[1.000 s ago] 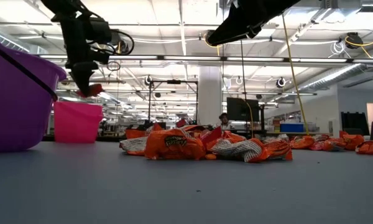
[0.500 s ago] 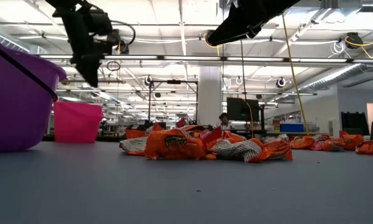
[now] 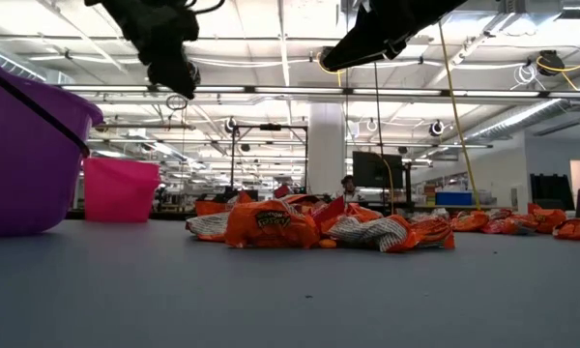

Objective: Organize candy in baskets
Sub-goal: Put the orange chocolate into the pink bucket

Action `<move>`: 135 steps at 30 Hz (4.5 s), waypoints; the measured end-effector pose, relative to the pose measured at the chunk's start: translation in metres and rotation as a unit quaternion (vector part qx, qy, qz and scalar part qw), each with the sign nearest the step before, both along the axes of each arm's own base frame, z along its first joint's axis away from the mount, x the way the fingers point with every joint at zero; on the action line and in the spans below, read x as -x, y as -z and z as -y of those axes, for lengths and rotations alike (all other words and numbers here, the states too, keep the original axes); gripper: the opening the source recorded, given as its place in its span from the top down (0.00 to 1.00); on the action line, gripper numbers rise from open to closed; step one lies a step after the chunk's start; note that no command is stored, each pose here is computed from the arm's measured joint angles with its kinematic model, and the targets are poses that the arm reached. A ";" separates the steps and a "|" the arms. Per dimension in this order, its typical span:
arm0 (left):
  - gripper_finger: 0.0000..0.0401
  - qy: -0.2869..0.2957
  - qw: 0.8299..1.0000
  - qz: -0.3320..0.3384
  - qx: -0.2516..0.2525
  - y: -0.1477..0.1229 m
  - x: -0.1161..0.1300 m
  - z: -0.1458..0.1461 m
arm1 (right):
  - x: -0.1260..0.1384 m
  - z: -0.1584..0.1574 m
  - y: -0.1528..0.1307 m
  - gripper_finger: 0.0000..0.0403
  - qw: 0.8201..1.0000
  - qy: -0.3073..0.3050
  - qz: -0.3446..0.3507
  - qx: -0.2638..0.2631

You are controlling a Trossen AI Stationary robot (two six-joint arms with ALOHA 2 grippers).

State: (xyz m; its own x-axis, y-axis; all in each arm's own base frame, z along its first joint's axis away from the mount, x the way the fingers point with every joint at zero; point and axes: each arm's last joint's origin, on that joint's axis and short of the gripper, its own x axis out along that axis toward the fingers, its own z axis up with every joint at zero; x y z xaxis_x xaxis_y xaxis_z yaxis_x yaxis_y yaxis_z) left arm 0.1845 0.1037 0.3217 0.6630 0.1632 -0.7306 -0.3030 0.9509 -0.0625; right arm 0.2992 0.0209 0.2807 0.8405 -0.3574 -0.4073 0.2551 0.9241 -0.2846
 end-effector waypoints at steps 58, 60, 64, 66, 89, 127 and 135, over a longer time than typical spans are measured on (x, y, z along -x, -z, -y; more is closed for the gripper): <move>0.53 0.044 0.992 -0.099 -0.056 0.169 -0.122 0.104 | -0.004 0.000 -0.010 0.48 0.999 -0.009 0.047 0.017; 0.53 0.048 0.991 -0.113 -0.058 0.173 -0.121 0.104 | -0.004 0.000 -0.010 0.48 0.999 -0.009 0.046 0.017; 0.58 0.056 0.989 -0.121 -0.067 0.179 -0.123 0.104 | -0.004 0.000 -0.010 0.48 0.999 -0.009 0.047 0.017; 0.64 0.057 0.989 -0.118 -0.070 0.180 -0.124 0.104 | -0.004 0.000 -0.010 0.48 0.999 -0.009 0.047 0.017; 0.96 0.079 0.990 -0.063 -0.101 0.126 -0.108 0.114 | -0.004 0.000 -0.010 0.48 0.999 -0.010 0.046 0.018; 0.96 -0.314 0.911 -0.151 -0.223 0.041 0.054 -0.009 | -0.004 0.000 -0.010 0.48 0.999 -0.007 0.048 0.013; 0.96 -0.358 0.892 -0.166 -0.219 0.053 0.066 -0.024 | -0.004 0.000 -0.010 0.48 0.999 -0.008 0.047 0.015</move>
State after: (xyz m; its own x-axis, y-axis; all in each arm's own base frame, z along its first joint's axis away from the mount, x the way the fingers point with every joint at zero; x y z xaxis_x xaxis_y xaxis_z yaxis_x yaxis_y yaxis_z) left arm 0.1184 0.1278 0.2686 0.0329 0.7758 -0.6302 -0.7759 0.4173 0.4732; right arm 0.3035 0.0207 0.2904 0.8802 -0.3548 -0.3152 0.2677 0.9196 -0.2876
